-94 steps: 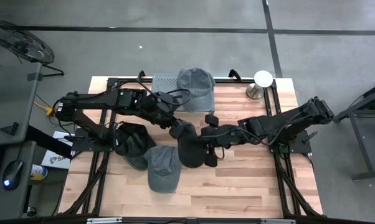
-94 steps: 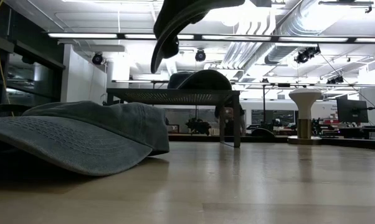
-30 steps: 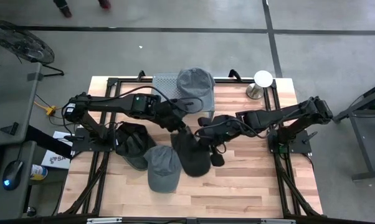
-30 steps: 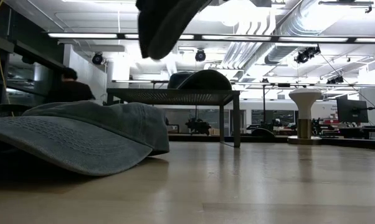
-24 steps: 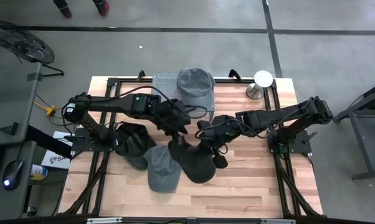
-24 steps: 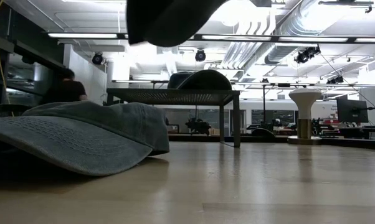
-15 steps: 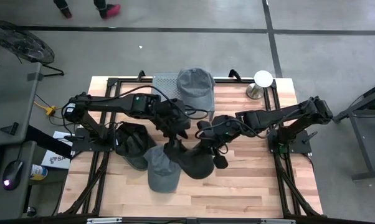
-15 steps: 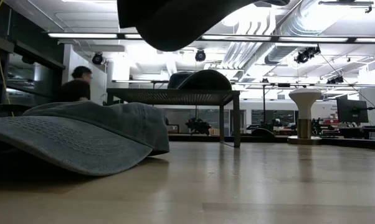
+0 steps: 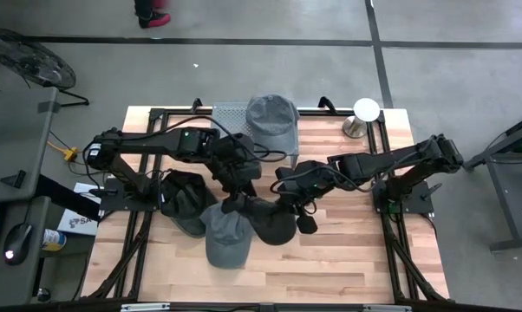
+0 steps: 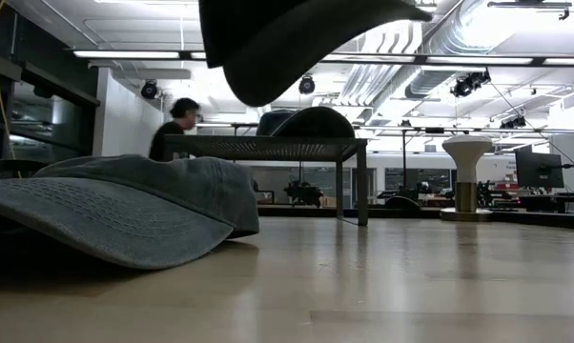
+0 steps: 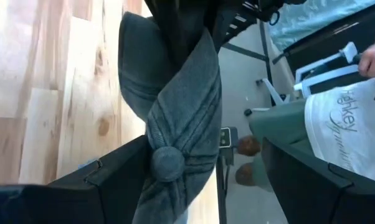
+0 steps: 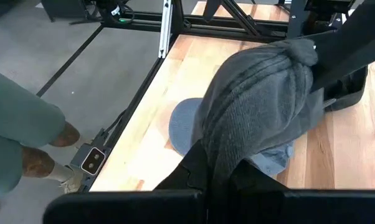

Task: Pick & Place hat
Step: Put the right black cap on the shelf

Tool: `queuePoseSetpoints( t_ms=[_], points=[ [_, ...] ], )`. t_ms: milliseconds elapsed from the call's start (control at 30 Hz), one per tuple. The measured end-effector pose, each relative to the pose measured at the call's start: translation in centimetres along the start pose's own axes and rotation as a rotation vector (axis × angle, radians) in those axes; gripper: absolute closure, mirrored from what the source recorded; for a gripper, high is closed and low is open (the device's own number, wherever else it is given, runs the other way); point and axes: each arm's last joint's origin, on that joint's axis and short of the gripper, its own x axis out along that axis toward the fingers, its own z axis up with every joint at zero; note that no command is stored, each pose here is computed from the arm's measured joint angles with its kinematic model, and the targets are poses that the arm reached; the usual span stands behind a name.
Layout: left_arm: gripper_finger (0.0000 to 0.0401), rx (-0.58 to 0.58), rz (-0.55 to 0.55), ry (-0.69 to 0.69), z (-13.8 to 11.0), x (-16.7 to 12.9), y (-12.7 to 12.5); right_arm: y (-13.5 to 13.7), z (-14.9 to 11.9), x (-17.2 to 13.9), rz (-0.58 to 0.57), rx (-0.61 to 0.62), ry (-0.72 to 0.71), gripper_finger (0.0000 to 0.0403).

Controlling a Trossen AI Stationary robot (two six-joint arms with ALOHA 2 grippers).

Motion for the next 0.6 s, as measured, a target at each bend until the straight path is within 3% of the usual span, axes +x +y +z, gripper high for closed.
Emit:
queuePoseSetpoints(
  t_ms=[267, 400, 600],
  points=[
    [0.0099, -0.011, 0.010, 0.006, -0.08, 0.00, 0.04, -0.02, 0.01, 0.00, -0.007, 0.000, -0.001, 0.0403],
    [0.0099, -0.029, 0.096, 0.015, -0.35, 0.08, 0.43, -0.01, 0.19, 0.00, -0.005, -0.004, -0.020, 0.0403],
    [0.0099, -0.009, 0.085, -0.019, 0.09, 0.33, 0.40, 0.01, 0.23, 0.00, 0.001, -0.005, -0.023, 0.0403]
  ],
)
